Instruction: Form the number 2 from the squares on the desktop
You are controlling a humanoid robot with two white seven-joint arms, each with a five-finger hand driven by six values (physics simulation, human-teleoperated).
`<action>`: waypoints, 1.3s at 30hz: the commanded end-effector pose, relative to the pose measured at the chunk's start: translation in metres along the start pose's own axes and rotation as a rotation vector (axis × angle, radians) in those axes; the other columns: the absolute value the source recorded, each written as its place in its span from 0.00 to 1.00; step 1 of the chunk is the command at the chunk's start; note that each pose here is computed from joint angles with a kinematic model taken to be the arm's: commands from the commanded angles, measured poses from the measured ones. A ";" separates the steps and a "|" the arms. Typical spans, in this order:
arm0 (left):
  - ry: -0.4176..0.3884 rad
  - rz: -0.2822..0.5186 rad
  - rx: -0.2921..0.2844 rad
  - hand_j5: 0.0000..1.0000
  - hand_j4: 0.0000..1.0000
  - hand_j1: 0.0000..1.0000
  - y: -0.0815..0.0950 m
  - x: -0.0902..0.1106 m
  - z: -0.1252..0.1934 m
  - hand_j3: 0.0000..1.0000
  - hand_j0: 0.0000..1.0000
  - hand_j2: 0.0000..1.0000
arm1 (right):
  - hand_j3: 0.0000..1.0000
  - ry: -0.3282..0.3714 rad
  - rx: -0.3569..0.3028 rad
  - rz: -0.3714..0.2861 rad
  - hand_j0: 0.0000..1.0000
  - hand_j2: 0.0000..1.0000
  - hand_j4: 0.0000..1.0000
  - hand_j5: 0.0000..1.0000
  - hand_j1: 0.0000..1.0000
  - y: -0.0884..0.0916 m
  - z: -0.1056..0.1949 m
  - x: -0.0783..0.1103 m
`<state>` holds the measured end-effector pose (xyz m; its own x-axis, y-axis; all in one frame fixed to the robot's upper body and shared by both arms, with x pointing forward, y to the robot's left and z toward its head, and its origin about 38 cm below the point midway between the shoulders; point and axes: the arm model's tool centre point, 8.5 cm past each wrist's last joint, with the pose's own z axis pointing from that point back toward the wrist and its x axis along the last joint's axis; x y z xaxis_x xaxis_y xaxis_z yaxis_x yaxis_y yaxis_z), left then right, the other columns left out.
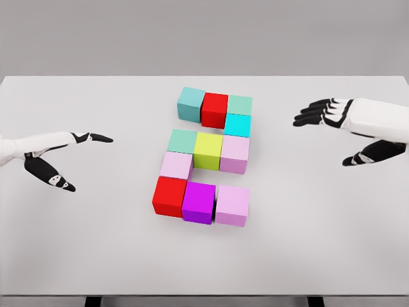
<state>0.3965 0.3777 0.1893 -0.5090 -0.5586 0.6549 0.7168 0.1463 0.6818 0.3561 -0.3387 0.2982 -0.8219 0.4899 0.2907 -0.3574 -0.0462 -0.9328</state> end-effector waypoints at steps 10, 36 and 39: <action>0.002 0.008 0.003 1.00 1.00 1.00 -0.001 -0.001 0.001 1.00 1.00 1.00 | 1.00 0.068 0.146 0.062 1.00 1.00 1.00 1.00 1.00 0.030 -0.002 -0.006; 0.006 0.012 0.003 1.00 1.00 1.00 -0.002 -0.002 0.002 1.00 1.00 1.00 | 1.00 -0.030 0.419 0.114 1.00 1.00 1.00 1.00 1.00 0.136 -0.067 0.008; 0.006 0.012 0.003 1.00 1.00 1.00 -0.002 -0.002 0.002 1.00 1.00 1.00 | 1.00 -0.042 0.407 0.112 1.00 1.00 1.00 1.00 1.00 0.136 -0.072 0.010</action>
<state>0.3951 0.3799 0.1860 -0.5004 -0.5639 0.6570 0.7216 0.1477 0.6764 0.3313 -0.2800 0.1596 -0.8802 0.4300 0.2010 -0.4017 -0.4492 -0.7981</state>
